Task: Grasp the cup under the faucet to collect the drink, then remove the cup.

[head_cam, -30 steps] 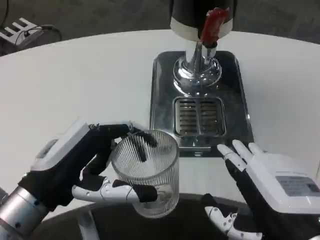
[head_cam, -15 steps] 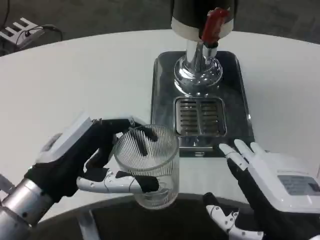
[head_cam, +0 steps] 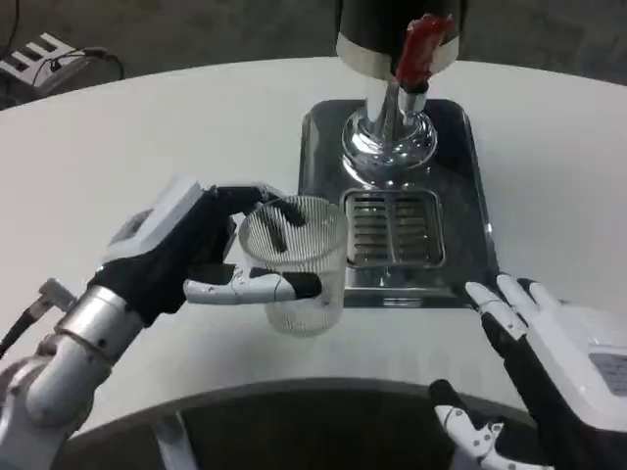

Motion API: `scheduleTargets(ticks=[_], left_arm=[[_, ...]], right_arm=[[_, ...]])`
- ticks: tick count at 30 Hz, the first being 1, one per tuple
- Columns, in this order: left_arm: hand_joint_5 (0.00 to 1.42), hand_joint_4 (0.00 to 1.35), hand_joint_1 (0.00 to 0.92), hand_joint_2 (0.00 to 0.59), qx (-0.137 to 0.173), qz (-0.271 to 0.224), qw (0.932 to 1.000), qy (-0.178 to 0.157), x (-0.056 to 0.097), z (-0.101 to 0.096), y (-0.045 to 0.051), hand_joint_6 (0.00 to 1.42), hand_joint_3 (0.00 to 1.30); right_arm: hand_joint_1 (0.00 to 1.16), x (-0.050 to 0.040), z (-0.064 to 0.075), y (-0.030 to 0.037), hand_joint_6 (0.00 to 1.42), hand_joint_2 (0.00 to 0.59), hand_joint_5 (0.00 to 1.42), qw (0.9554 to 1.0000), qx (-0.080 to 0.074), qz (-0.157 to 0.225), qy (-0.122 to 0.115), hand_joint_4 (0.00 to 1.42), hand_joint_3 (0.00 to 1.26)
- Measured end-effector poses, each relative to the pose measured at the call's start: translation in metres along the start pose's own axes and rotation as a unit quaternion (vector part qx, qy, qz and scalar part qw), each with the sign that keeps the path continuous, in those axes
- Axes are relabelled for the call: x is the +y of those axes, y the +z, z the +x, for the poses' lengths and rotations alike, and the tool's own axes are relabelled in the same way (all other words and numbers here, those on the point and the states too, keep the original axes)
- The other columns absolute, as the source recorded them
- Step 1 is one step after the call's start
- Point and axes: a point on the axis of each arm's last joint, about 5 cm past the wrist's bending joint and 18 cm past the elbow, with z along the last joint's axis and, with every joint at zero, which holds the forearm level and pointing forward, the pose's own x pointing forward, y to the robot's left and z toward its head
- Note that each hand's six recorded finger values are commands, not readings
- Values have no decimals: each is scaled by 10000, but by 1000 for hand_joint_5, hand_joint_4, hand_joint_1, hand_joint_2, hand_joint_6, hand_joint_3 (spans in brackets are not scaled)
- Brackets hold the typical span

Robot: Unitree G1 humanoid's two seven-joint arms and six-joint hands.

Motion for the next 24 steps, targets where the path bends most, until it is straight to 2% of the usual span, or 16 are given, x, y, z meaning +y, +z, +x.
scheduleTargets(ticks=[1,3,6,7,10,18,24], left_arm=[[1406,1186,469,74,32,85,9999,75,28,105,1,1424,1078],[1406,1186,469,74,-33,75,9998,176,33,194,18,1424,1078],[1406,1186,469,74,215,155,9994,206,19,385,9,1424,1078],[1406,1186,469,74,273,262,9989,280,66,484,28,1424,1078],[1406,1186,469,74,306,370,9983,332,98,642,78,1424,1078],[1406,1186,469,74,567,596,9965,116,42,823,135,1424,1078],[1406,1186,469,74,626,688,9956,-59,-55,913,203,1424,1078]], right_arm=[[370,6,-12,-10,48,452,0,10000,7,-16,39,0,95],[370,3,-23,-20,59,452,0,10000,32,-13,32,0,96],[369,-6,-52,-28,61,452,0,10000,1,7,24,0,96],[369,-6,-61,-29,62,452,0,10000,-15,21,31,0,96],[369,-10,-69,-30,63,452,0,10000,-27,19,18,0,96],[369,-15,-92,-37,64,452,0,10000,-7,4,12,0,96],[369,-19,-97,-57,74,452,0,10000,21,18,6,0,96]])
